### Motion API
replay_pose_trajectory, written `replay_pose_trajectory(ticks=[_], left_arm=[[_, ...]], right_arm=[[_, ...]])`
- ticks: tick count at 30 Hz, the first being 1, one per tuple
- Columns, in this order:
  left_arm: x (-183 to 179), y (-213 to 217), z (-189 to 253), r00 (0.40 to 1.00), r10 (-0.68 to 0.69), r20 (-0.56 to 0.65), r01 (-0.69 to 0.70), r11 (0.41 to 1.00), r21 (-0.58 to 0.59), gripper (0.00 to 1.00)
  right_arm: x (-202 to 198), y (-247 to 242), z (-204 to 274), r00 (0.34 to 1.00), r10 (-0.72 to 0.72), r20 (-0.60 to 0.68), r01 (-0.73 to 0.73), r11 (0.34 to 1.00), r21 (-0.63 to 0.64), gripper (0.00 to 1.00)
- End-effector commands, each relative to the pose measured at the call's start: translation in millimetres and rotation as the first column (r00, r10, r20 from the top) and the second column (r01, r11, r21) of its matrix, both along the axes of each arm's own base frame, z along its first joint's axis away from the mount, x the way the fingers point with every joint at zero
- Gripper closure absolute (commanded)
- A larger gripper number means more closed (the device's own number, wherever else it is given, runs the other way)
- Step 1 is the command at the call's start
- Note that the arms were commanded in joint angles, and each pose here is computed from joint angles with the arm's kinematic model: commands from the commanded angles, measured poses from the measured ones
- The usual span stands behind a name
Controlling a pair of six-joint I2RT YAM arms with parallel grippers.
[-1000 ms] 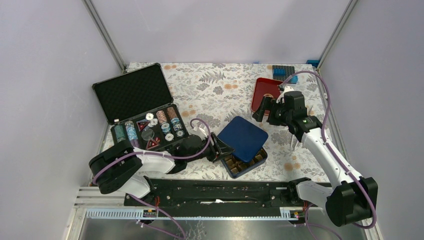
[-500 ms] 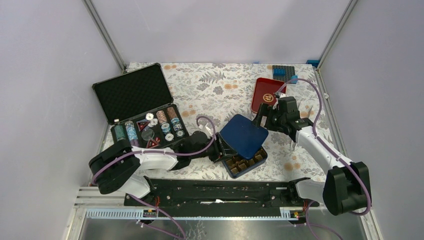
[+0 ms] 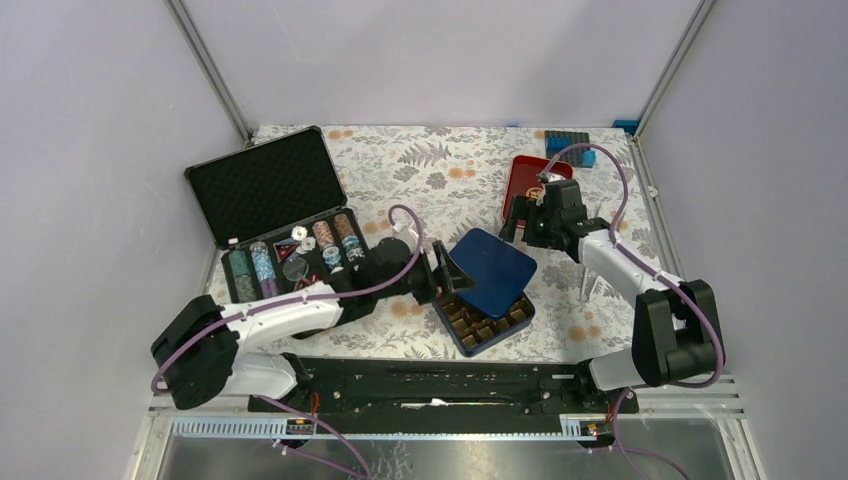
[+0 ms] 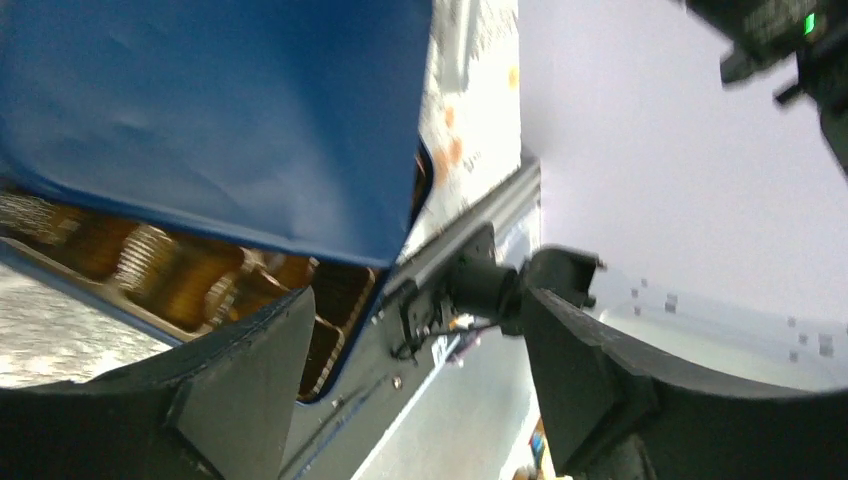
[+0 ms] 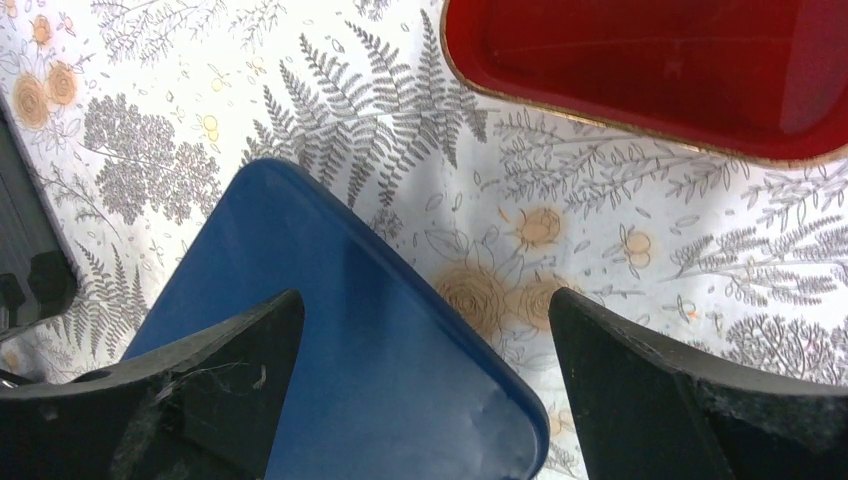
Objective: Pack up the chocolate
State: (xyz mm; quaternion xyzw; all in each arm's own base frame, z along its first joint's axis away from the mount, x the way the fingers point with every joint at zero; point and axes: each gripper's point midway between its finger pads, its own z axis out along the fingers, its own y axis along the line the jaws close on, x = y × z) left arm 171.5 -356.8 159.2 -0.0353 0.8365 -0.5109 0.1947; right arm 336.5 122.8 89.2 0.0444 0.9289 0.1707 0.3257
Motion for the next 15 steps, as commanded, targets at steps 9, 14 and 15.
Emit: replay_pose_trajectory(ticks=[9,14,15], left_arm=[[108.2,41.9,-5.4,0.992,0.120,0.047,-0.123,0.988,0.089,0.09],[113.0,39.7,-13.8,0.996,0.089,0.027,-0.091,0.991,0.096,0.09],[112.8,40.6,-16.9,0.996,0.089,0.023,-0.091,0.991,0.102,0.08]], right_arm=[[32.1,24.5,1.3,0.995,0.100,0.019,-0.101,0.993,0.064,0.00],[18.3,32.9,-1.9,0.990,0.138,-0.008,-0.136,0.984,0.115,0.00],[15.4,32.8,-2.2,0.990,0.140,-0.012,-0.138,0.984,0.117,0.00]])
